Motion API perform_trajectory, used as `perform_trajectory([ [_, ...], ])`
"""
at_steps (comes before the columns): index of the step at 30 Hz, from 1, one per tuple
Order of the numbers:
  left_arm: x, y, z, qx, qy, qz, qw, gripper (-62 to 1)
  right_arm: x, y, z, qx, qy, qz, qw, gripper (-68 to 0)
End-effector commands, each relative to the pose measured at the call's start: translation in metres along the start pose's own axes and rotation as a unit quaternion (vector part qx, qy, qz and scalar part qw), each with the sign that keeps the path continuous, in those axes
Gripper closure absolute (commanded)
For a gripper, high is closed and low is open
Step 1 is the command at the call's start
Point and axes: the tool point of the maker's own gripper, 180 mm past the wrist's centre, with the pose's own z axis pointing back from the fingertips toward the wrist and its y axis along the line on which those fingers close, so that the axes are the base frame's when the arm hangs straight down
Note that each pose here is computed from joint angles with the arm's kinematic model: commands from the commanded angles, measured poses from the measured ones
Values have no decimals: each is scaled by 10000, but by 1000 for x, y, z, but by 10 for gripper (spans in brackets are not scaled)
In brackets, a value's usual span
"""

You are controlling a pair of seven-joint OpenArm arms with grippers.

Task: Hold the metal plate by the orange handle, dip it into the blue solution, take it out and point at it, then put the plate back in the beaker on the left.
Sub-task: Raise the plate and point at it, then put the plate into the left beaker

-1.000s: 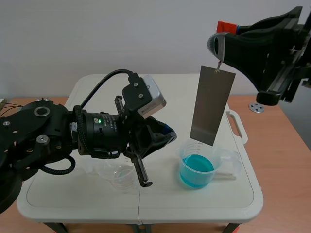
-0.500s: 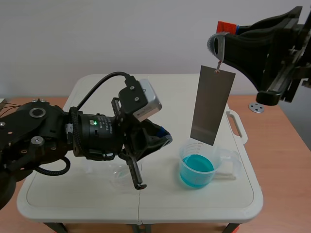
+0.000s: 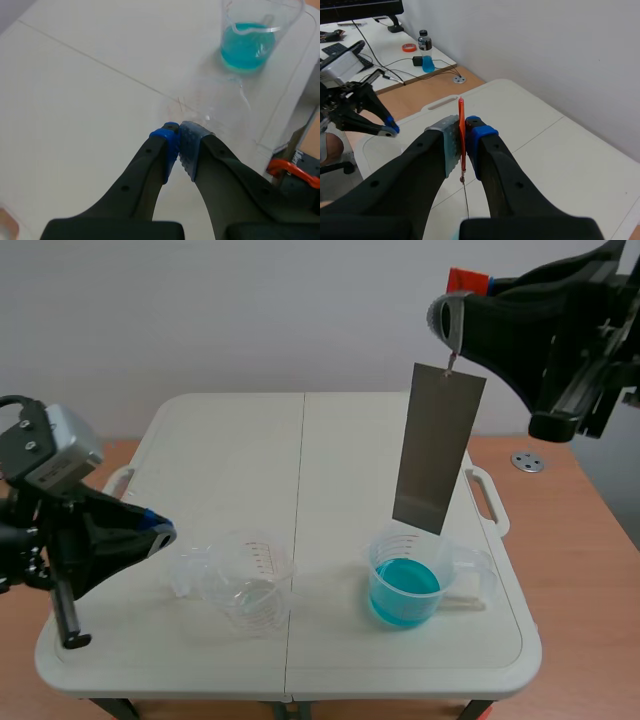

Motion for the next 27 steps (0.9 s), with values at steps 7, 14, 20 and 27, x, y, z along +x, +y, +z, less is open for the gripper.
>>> perform_trajectory([
  [7, -50, -6, 53, 210, 631, 437, 9968, -19, 23, 9, -10, 307, -332, 233, 9987, -13],
  [14, -109, -49, 97, 54, 1582, 964, 9827, -19, 32, 24, -26, 626, -487, 242, 9966, -13],
  [20, -145, -101, 123, -288, 2167, 1475, 9646, -19, 44, 36, -41, 851, -673, 222, 9938, -13],
  [27, -181, -142, 143, -400, 2673, 1904, 9438, -19, 52, 54, -61, 1075, -776, 120, 9911, -13],
])
